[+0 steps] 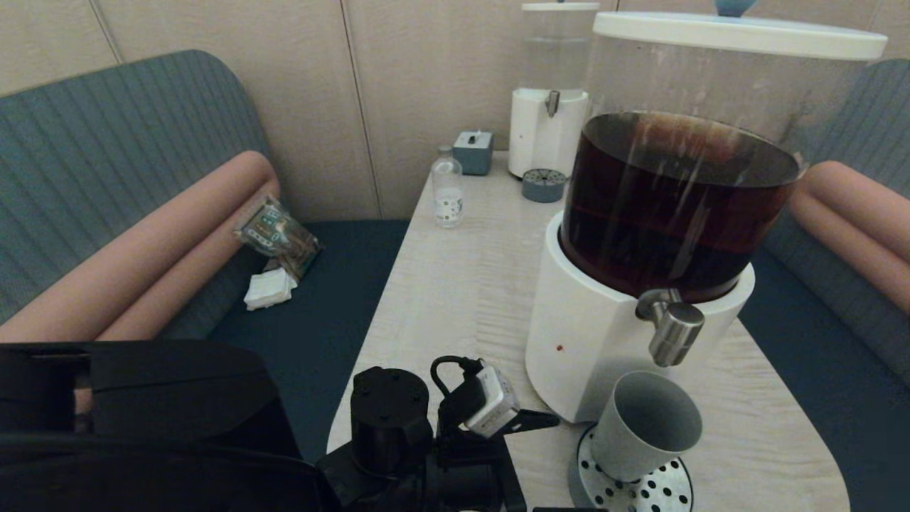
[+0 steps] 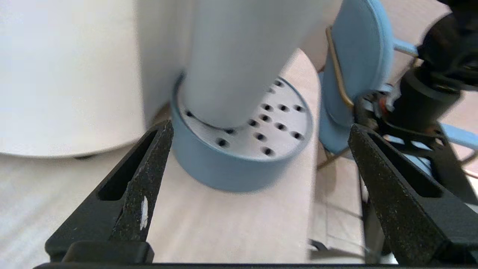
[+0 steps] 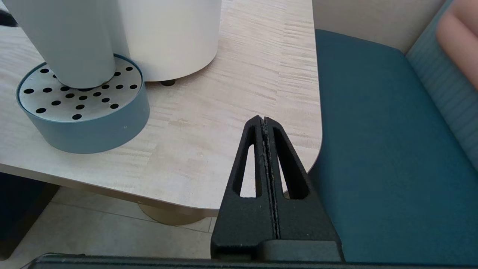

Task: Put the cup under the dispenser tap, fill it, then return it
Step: Place it under the water dispenser, then turn on the faucet

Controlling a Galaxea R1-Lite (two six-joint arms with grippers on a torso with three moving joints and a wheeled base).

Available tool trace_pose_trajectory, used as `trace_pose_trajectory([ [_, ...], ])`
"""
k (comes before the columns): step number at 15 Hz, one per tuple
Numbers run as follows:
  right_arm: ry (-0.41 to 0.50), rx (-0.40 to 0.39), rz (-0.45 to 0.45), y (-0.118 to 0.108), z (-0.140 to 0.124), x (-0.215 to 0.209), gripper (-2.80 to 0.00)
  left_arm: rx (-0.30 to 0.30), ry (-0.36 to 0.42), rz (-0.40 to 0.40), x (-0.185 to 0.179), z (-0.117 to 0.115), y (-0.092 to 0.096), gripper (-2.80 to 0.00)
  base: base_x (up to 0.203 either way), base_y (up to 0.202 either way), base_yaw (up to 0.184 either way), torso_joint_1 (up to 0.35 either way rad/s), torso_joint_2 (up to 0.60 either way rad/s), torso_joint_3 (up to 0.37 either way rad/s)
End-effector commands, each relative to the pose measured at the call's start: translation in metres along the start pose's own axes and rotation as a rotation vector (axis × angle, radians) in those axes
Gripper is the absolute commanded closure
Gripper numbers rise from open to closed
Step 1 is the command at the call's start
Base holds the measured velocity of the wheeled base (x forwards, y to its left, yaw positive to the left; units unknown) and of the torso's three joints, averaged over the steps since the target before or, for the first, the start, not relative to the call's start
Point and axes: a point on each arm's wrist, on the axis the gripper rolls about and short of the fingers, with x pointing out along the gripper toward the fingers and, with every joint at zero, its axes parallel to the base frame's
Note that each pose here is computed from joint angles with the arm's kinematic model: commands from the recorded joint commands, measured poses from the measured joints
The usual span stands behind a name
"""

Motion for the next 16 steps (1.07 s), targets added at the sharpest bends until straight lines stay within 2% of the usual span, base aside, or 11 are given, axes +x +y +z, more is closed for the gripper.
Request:
trace_pose_trajectory([
  [1, 0.003, -0.001, 0.001, 0.000, -0.003, 0.000, 0.00, 0.008, -0.012, -0.015, -0.009, 0.008, -0.010, -2.80, 0.000, 0.000, 0.000, 0.000, 0.00, 0.000],
  [4, 0.003, -0.001, 0.001, 0.000, -0.003, 0.000, 0.00, 0.007, -0.005, -0.037, -0.018, 0.012, -0.026, -2.80, 0.000, 0.000, 0.000, 0.000, 0.00, 0.000],
  [8, 0.003, -0.001, 0.001, 0.000, -0.003, 0.000, 0.00, 0.025, -0.034, -0.021, -0.036, 0.026, -0.042, -2.80, 0.000, 0.000, 0.000, 0.000, 0.00, 0.000],
  [9, 0.003, -0.001, 0.001, 0.000, -0.003, 0.000, 0.00, 0.030, -0.044, -0.004, -0.043, 0.030, -0.046, 0.00, 0.000, 0.000, 0.000, 0.000, 0.00, 0.000],
  [12, 0.003, -0.001, 0.001, 0.000, -0.003, 0.000, 0.00, 0.028, -0.095, 0.032, -0.064, 0.045, -0.057, 0.00, 0.000, 0.000, 0.000, 0.000, 0.00, 0.000],
  [14, 0.003, -0.001, 0.001, 0.000, -0.003, 0.000, 0.00, 0.017, -0.156, 0.133, -0.082, 0.058, -0.066, 0.00, 0.000, 0.000, 0.000, 0.000, 0.00, 0.000],
  [16, 0.003, -0.001, 0.001, 0.000, -0.003, 0.000, 0.00, -0.010, -0.272, 0.247, -0.104, 0.079, -0.076, 0.00, 0.000, 0.000, 0.000, 0.000, 0.00, 0.000],
])
